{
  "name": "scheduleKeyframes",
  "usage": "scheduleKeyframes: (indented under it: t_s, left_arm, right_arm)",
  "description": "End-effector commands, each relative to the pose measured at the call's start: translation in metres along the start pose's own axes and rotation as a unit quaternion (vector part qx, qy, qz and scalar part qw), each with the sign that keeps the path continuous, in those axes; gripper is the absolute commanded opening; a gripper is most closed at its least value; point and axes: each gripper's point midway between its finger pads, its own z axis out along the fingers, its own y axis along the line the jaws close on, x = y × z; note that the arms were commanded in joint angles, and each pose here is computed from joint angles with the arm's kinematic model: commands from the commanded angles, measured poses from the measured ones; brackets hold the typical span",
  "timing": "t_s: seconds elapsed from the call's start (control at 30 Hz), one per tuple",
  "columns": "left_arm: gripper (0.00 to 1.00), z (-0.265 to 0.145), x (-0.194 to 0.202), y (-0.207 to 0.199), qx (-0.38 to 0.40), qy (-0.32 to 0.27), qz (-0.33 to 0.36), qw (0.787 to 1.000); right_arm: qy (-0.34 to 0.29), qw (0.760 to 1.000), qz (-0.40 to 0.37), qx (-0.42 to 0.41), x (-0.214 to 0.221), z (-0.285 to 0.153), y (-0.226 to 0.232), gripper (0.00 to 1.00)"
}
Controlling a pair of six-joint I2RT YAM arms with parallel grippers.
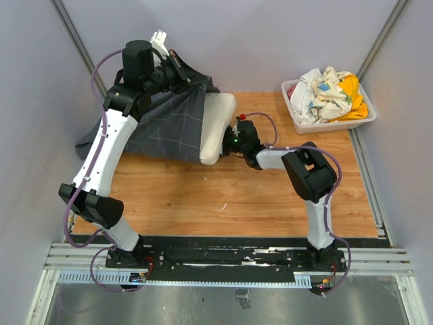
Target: Put the pillow into the pillowcase
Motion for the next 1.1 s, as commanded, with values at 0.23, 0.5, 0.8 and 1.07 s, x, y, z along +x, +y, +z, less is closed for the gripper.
scheduleKeyframes:
  t_s: [0.23, 0.5, 0.8, 1.07]
  left_arm:
    - [0.00, -0.027, -0.012, -0.060, 0.097, -0.024, 0.033, 0.994]
    - [0.00, -0.030, -0.018, -0.055, 0.081, -0.037, 0.049, 0.995]
    - [0.00, -0.037, -0.042, -0.063, 0.095, -0.063, 0.042, 0.993]
    - [0.00, -0.048, -0.072, -0.085, 0.154, -0.099, 0.016, 0.983]
  right_arm:
    - [0.014, 0.997, 0.007, -0.081, 0.007, 0.015, 0.045, 0.03]
    - [0.026, 0.998, -0.047, -0.015, 0.012, -0.051, 0.042, 0.00]
    - [-0.043, 0.977, -0.183, 0.097, -0.047, -0.180, 0.084, 0.01]
    - [-0.120, 0.954, -0.269, 0.061, -0.110, -0.258, 0.203, 0.01]
